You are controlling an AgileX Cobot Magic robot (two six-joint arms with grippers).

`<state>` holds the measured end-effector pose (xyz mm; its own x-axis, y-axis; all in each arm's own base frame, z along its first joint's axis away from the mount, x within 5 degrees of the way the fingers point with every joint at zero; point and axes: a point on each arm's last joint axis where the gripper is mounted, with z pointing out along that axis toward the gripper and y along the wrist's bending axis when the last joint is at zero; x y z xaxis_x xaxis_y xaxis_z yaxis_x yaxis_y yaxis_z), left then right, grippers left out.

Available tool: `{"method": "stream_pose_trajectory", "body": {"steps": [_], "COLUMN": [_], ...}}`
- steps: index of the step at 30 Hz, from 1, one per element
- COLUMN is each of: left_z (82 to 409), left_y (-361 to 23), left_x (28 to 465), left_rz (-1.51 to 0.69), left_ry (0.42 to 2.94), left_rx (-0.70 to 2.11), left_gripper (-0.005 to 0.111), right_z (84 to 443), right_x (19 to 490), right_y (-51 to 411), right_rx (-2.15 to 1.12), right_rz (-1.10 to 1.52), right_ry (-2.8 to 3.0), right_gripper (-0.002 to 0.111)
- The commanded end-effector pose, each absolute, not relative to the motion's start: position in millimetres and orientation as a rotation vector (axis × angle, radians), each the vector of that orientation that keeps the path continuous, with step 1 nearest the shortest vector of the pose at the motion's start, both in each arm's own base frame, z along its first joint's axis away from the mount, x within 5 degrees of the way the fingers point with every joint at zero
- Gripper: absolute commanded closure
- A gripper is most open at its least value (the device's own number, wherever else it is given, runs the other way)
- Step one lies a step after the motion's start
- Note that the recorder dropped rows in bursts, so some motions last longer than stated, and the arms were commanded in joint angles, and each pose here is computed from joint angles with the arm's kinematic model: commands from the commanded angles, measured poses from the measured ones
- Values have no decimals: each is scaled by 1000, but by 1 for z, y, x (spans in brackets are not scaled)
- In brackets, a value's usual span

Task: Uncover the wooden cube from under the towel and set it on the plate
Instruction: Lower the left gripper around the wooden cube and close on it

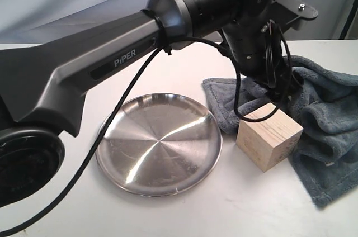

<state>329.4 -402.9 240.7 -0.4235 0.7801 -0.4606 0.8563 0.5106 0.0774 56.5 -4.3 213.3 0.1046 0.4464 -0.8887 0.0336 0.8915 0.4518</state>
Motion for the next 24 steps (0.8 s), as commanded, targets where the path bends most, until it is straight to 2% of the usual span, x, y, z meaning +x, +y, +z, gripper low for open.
{"method": "stream_pose_trajectory", "body": {"steps": [1,6,12,20,24], "left_z": [245,245,243,218,206], "left_y": [-397,-397,-405,-424,-427], "left_x": [319,319,310,292,292], "left_rz": [-217,-217,-366,-246,-223], "left_ry": [2382,2382,2399,2366,2419], "left_rx": [1427,1427,1454,1568,1528], "left_gripper": [13,13,13,13,10], "right_z": [212,212,212,212,212], "right_x": [56,56,56,56,56], "right_y": [-4,-4,-4,-4,-4], "right_rx": [411,411,411,411,411], "right_rz": [327,327,327,327,327], "right_ry": [1451,1451,1451,1451,1451], "right_gripper": [105,105,105,105,105]}}
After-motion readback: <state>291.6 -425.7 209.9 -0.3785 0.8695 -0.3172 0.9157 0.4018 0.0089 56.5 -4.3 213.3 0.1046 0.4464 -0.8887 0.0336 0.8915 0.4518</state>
